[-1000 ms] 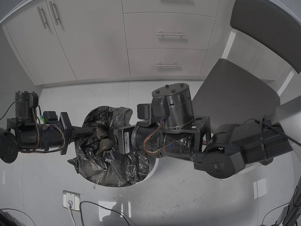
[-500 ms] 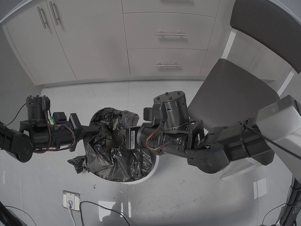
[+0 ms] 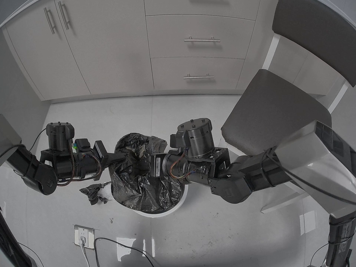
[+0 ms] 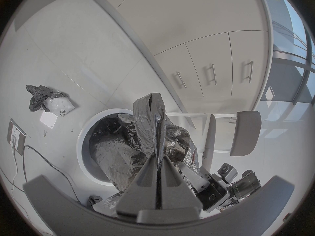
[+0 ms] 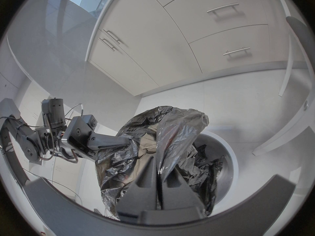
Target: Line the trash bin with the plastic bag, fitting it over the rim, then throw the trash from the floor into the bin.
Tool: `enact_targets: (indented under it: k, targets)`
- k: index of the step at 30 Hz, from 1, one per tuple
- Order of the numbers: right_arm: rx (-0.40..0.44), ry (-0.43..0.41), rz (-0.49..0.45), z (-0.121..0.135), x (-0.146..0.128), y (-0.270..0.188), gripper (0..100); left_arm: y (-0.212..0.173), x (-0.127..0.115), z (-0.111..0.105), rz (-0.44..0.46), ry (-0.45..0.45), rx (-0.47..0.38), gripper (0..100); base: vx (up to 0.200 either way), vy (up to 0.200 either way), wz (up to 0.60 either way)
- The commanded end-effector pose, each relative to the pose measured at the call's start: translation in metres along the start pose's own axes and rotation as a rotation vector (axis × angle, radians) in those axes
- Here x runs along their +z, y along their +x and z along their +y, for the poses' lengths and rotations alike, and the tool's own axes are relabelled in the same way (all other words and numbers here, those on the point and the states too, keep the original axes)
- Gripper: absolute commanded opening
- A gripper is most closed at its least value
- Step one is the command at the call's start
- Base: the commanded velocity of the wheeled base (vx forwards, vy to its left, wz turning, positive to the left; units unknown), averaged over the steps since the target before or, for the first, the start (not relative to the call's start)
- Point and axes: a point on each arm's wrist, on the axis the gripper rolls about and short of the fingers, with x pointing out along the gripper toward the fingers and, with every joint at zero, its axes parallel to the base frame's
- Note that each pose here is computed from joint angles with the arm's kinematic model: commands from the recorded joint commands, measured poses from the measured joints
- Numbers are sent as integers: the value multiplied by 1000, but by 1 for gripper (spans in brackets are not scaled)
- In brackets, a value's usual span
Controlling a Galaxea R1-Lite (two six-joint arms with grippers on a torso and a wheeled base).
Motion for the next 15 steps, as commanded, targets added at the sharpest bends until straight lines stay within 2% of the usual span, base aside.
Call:
enact_targets:
  k: [1, 4, 5, 7, 10, 15]
  targets:
    - [-36, 2, 21, -9, -13, 13, 0, 12, 0, 15, 13, -17, 22, 0, 0, 0, 0]
    - [-62, 5, 8, -12, -13, 16, 0, 18, 1, 22, 11, 19, 22, 0, 0, 0, 0]
    - [-77, 6, 1, -15, -13, 20, 0, 24, -1, 31, 12, 66, 44, 0, 0, 0, 0]
    - [-93, 7, -4, -17, -15, 24, 0, 29, -2, 40, -2, 102, 81, 0, 0, 0, 0]
    - [-112, 6, 6, -21, -22, 29, 0, 33, -4, 49, -19, 114, 134, 0, 0, 0, 0]
    - [-133, 5, 32, -27, -34, 35, 0, 40, -5, 60, -30, 159, 174, 0, 0, 0, 0]
